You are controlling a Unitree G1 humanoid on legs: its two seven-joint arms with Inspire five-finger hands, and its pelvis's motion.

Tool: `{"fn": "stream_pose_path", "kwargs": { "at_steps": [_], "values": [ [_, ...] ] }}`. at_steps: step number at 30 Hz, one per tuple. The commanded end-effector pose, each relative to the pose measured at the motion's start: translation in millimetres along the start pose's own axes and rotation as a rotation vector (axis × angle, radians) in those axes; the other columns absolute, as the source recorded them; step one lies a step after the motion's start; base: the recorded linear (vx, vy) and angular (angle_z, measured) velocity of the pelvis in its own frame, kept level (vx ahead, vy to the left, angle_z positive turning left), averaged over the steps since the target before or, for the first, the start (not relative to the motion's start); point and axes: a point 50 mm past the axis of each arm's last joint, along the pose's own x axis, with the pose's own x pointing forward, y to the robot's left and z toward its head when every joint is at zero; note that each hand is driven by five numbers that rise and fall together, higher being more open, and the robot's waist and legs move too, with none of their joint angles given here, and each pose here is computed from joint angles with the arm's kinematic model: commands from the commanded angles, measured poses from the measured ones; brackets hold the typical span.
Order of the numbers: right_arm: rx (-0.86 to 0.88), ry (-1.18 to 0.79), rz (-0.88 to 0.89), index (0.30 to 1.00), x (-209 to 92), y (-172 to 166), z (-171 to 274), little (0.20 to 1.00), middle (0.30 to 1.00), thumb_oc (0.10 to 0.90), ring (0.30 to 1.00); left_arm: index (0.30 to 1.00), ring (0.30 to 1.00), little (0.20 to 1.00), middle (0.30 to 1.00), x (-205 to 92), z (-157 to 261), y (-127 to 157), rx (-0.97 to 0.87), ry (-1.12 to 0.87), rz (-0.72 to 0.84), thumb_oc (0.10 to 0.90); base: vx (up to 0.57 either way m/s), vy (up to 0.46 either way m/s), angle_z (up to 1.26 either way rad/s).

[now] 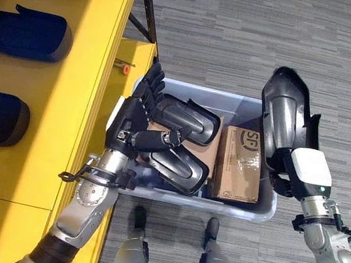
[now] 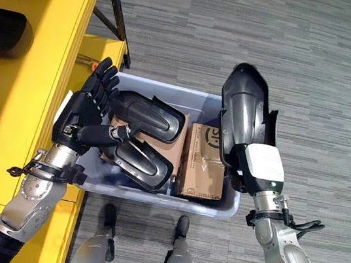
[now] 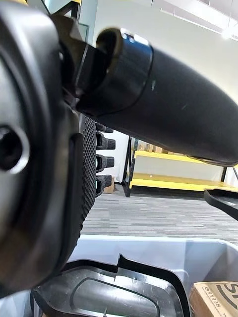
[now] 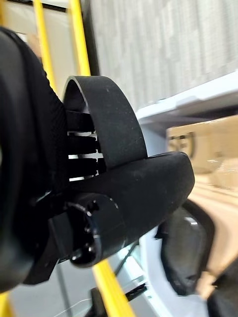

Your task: Move parts from the plastic box to the shelf.

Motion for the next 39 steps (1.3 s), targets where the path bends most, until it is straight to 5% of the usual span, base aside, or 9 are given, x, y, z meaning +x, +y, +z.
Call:
{"fn": "stream_pose_path", "kwargs": {
  "at_steps": [1, 17, 39],
  "values": [
    [-0.048, -0.067, -0.153, 0.300, 11.6, -31.0, 3.0, 0.300, 0.300, 0.400, 0.300, 1.000, 1.000, 1.000, 1.000, 2.5, 24.5, -2.7, 0.026, -0.149, -0.055, 0.900, 0.07, -0.008, 0.00],
    [-0.082, -0.095, -0.207, 0.300, 10.2, -46.4, 6.4, 0.300, 0.300, 0.400, 0.300, 1.000, 1.000, 1.000, 1.000, -4.4, 19.7, 1.6, 0.035, -0.123, -0.014, 0.900, 0.01, -0.002, 0.00],
    [-0.112, -0.496, -0.377, 0.300, 61.9, -96.7, 88.9, 0.300, 0.300, 0.400, 0.300, 1.000, 1.000, 1.000, 1.000, -14.1, 18.7, 10.7, 0.039, -0.096, 0.062, 0.900, -0.09, -0.142, 0.00]
  ]
}}
